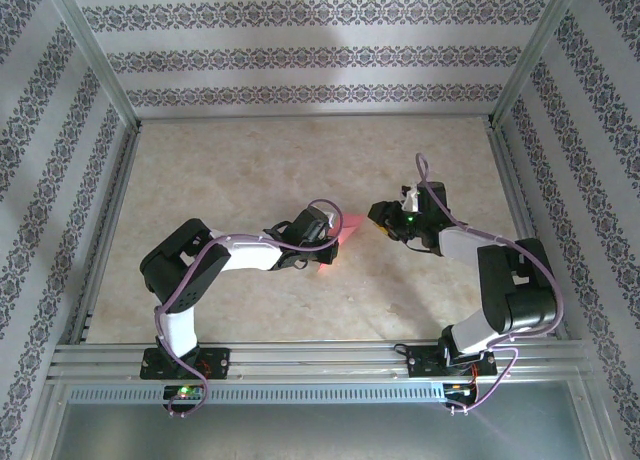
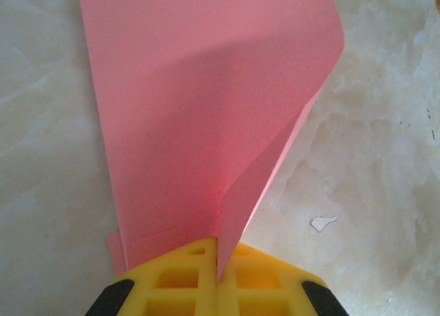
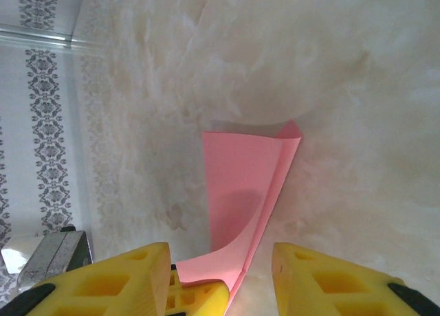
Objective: Fold a paper plane with a square sheet of paper (pick it up from the middle)
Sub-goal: Fold the wing for the fifth time at the center of the table.
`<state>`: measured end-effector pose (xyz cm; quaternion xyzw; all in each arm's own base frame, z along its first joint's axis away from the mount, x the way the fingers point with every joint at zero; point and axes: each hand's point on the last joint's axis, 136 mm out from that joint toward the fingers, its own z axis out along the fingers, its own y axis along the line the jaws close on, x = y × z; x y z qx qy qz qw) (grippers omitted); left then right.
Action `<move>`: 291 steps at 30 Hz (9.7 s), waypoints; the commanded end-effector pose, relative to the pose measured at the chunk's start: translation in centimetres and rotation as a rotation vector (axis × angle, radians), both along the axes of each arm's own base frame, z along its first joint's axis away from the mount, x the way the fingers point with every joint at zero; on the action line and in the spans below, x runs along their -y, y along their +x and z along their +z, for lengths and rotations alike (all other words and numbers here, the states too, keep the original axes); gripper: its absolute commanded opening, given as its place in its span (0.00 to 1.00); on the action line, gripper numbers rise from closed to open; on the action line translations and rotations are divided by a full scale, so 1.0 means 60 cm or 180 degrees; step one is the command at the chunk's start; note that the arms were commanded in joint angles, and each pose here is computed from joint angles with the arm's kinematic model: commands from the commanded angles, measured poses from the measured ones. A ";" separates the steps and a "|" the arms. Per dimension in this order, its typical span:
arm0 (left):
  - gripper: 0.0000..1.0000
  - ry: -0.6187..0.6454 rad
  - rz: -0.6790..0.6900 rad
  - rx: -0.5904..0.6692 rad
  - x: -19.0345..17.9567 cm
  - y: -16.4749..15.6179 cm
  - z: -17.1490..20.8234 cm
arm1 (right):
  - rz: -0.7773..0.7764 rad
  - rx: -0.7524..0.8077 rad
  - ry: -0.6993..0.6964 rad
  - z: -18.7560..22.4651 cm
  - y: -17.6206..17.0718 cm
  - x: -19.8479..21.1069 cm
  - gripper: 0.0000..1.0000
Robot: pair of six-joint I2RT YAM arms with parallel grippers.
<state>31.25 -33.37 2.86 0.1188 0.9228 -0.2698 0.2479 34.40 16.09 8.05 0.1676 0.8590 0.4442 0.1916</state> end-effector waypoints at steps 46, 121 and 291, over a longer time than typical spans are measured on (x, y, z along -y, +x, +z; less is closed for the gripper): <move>0.05 -0.0120 0.0395 -0.1221 -0.037 -0.010 -0.051 | 0.0857 0.0316 -0.0178 -0.047 -0.022 -0.149 0.13; 0.12 -0.0137 0.0420 -0.1604 -0.035 -0.023 -0.066 | 0.0240 -0.0594 -0.0758 -0.131 -0.055 -0.085 0.12; 0.11 -0.0788 0.0563 -0.1952 -0.037 -0.055 -0.009 | 0.1367 -0.0725 -0.0997 -0.156 -0.022 -0.119 0.11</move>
